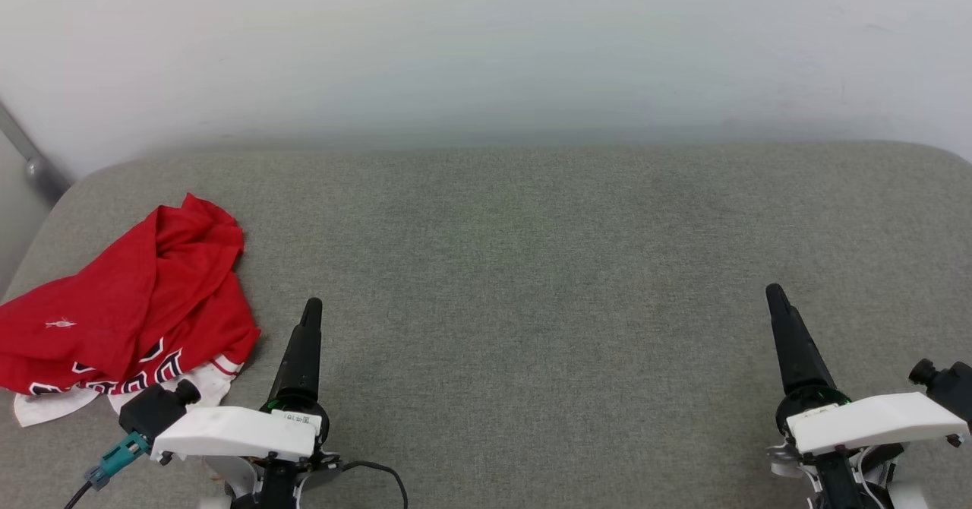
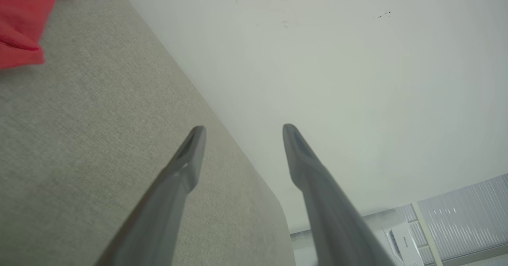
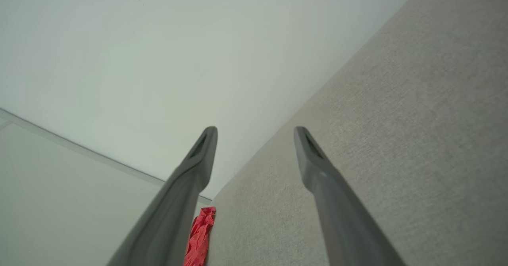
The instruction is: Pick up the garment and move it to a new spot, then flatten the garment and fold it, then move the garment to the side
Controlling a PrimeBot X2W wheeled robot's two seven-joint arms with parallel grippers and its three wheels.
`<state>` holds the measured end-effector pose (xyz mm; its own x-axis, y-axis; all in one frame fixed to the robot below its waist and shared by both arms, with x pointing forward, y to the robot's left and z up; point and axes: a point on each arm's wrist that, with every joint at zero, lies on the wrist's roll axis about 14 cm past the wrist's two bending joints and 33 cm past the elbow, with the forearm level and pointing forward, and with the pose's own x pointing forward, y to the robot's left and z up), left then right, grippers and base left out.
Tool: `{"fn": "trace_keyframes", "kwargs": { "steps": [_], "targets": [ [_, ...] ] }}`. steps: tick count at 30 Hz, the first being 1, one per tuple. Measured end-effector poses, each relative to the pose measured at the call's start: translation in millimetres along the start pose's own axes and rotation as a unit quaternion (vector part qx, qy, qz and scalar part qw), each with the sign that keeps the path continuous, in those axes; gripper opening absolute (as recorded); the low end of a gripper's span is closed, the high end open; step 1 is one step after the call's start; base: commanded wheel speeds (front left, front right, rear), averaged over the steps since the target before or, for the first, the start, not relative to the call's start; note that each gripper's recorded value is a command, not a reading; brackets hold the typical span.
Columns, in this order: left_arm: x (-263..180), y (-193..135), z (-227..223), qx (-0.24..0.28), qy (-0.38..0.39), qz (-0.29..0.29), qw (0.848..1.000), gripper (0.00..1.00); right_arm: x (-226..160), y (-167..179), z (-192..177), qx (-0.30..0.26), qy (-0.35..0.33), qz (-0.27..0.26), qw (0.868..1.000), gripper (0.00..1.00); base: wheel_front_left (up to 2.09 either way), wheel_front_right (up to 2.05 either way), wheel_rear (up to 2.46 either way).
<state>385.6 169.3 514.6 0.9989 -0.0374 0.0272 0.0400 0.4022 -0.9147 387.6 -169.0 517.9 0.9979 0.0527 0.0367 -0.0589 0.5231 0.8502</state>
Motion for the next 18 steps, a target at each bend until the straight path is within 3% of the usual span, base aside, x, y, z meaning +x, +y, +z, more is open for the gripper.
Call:
{"fn": "trace_keyframes", "kwargs": {
  "steps": [9,18],
  "targets": [
    [-0.5,-2.3,2.0,0.092,-0.005,-0.006,0.996,1.0,0.1,-2.5,-5.6,-0.107,0.008,0.0,0.994,1.0,0.0,0.0,0.0],
    [-1.3,-6.6,3.1,0.182,-0.009,-0.016,0.983,1.0,0.1,-3.0,-8.7,-0.202,0.018,0.005,0.979,1.0,0.0,0.0,0.0]
  ]
}}
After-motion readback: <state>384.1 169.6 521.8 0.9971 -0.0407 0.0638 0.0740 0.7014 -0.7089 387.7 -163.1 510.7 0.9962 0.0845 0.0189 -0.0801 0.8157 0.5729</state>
